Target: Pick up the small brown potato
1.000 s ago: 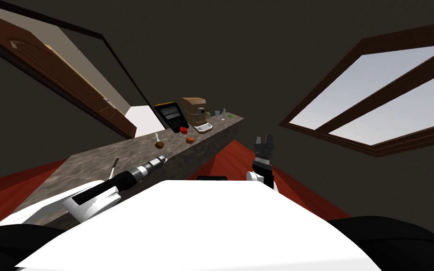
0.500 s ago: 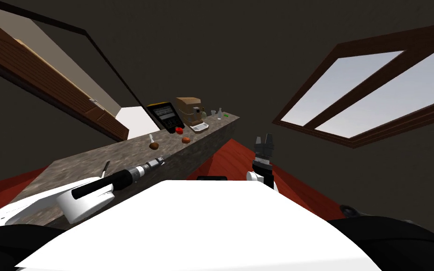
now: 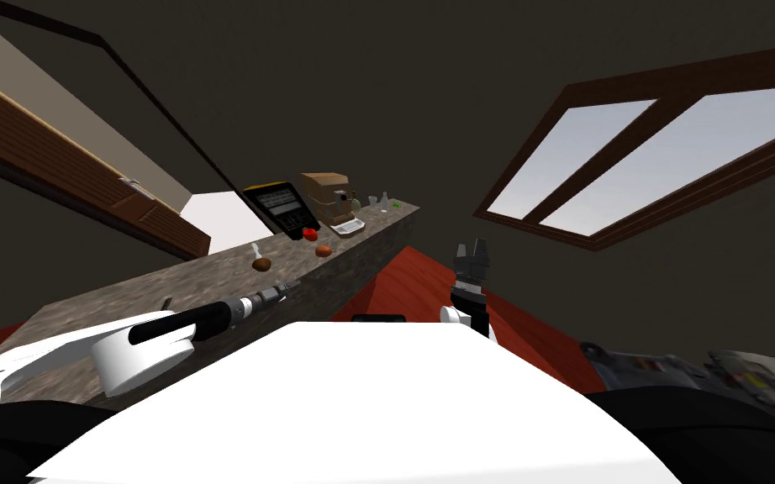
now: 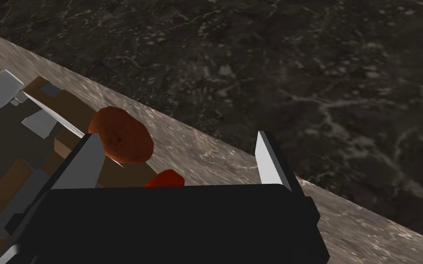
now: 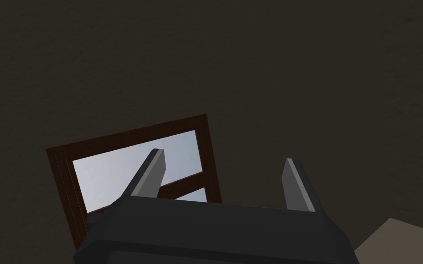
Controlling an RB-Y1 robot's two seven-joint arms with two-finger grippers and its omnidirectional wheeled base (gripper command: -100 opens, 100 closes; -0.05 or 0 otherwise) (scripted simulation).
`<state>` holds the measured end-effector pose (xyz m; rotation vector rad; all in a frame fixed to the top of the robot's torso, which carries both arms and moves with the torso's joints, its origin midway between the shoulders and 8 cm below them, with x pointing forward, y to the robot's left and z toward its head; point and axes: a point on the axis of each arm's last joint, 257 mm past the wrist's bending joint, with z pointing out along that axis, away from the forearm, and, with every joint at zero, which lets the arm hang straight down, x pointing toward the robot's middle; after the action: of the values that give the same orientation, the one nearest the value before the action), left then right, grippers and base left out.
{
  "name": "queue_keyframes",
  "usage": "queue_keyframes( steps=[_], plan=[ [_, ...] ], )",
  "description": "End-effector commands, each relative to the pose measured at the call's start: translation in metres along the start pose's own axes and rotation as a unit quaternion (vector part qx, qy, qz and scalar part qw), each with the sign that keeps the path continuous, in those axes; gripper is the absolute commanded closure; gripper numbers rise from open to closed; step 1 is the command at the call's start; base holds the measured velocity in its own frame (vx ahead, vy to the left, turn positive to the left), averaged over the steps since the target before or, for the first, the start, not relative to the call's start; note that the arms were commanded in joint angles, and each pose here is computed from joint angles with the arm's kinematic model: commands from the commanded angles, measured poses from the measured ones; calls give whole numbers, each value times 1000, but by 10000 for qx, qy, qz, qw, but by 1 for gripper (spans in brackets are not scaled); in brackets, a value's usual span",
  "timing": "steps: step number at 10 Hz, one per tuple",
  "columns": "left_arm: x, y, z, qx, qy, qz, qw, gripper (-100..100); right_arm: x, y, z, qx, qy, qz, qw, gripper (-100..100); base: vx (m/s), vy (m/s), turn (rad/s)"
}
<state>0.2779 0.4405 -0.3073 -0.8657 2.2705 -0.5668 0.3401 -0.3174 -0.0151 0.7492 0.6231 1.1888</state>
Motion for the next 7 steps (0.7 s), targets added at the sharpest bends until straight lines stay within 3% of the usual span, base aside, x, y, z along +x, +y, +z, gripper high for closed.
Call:
queue_keyframes(
  steps=[1,4,5,6,7],
  plan=[
    [-2,9,-2,-192,80,30,9998,-100,0,0,0,0,0,0,10000,0,-40,-28,-90],
    [-2,38,-8,-770,277,-97,9966,-100,0,0,0,1,0,-1,10000,0,-26,-37,-114],
    [-4,38,-9,-793,292,-61,9964,-100,0,0,0,0,0,0,10000,0,-18,-27,-84],
    [-4,52,-13,-1070,371,-134,9935,-100,0,0,0,1,0,-1,10000,0,-14,-27,-137],
    [-5,52,-13,-1081,375,-127,9934,-100,0,0,0,0,0,0,10000,0,-10,-18,-64]
  ],
)
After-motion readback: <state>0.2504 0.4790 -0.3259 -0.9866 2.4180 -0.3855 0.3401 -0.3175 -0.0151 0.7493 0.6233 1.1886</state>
